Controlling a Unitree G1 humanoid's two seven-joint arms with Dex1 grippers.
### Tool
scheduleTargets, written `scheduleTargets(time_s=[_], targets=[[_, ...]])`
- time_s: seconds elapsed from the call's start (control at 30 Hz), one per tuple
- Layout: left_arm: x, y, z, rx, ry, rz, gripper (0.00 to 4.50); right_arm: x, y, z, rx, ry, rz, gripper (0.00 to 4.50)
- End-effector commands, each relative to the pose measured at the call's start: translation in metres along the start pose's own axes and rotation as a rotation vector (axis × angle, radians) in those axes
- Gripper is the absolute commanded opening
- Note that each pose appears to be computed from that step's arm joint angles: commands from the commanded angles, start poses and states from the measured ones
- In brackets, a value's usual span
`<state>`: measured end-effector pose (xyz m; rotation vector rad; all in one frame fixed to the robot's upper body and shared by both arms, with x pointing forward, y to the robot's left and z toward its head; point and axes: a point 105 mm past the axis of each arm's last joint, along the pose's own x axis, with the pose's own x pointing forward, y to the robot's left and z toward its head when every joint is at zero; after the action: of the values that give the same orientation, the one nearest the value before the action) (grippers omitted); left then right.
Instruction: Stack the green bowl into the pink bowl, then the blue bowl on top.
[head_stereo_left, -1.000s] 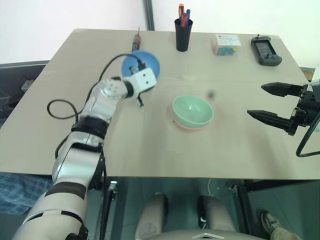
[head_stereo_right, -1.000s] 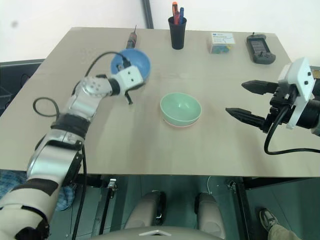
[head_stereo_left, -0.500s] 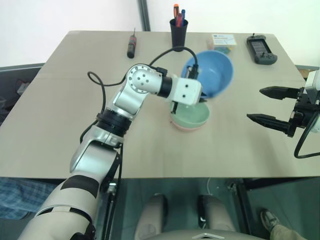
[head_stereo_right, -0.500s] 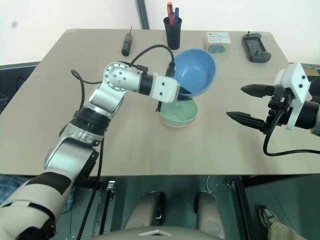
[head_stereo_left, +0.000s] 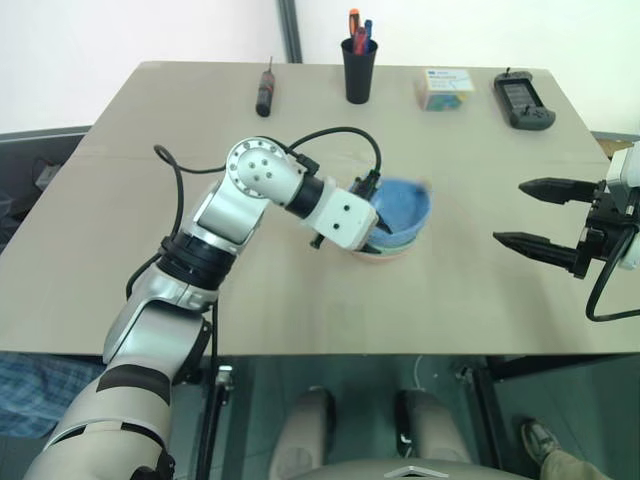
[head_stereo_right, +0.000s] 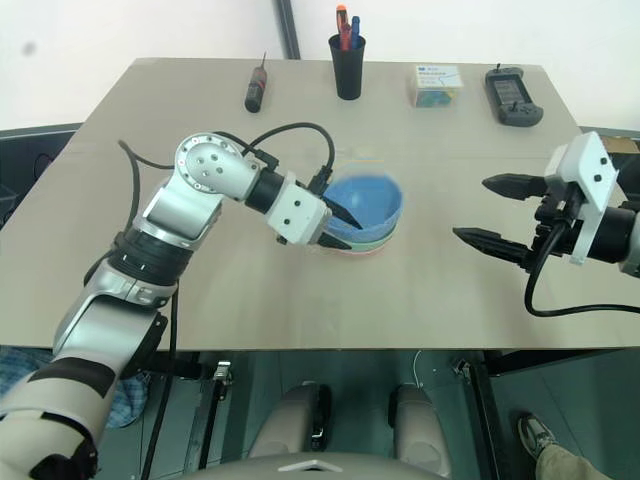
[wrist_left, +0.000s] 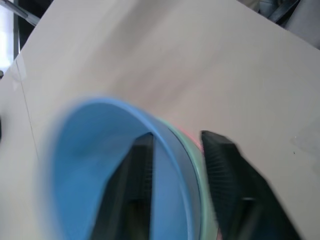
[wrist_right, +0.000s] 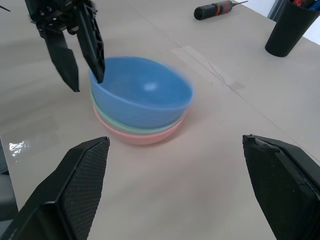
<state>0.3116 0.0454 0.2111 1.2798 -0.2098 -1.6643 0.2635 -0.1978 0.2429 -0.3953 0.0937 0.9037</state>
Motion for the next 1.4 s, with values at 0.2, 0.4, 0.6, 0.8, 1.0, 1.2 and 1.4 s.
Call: scheduleTargets(time_s=[0.2,0.4,0.6,0.8,1.0,1.2,1.4], targets=[[-0.01,0.015,0.009,-0.049,-0.053,0.157,4.48,-0.002,-0.001,0.007,-0.042,-0.022,-0.011,4.5],[-0.032,0.001,-0.008,-0.382,-0.196,0.289,4.48,-0.008,0.0,0.0,-0.019,-0.041,-0.018,4.5],[-0.055,-0.041,-0.04,-0.616,-0.129,0.415,4.48,-0.012,0.003,-0.022,0.008,0.015,-0.012,4.5],[-0.091,-0.07,-0.049,-0.804,-0.133,0.653,4.48,-0.02,-0.006,-0.047,0.054,0.01,-0.066,4.5],[-0.111,-0.101,-0.052,-0.889,-0.089,0.816,4.48,-0.019,-0.006,-0.065,0.05,0.006,-0.073,4.5],[-0.114,-0.118,-0.045,-0.917,-0.087,0.854,4.48,-0.021,-0.008,-0.08,0.059,0.002,-0.054,4.5],[-0.119,-0.118,-0.042,-0.91,-0.09,0.914,4.48,-0.019,-0.008,-0.085,0.044,-0.004,-0.035,4.5]])
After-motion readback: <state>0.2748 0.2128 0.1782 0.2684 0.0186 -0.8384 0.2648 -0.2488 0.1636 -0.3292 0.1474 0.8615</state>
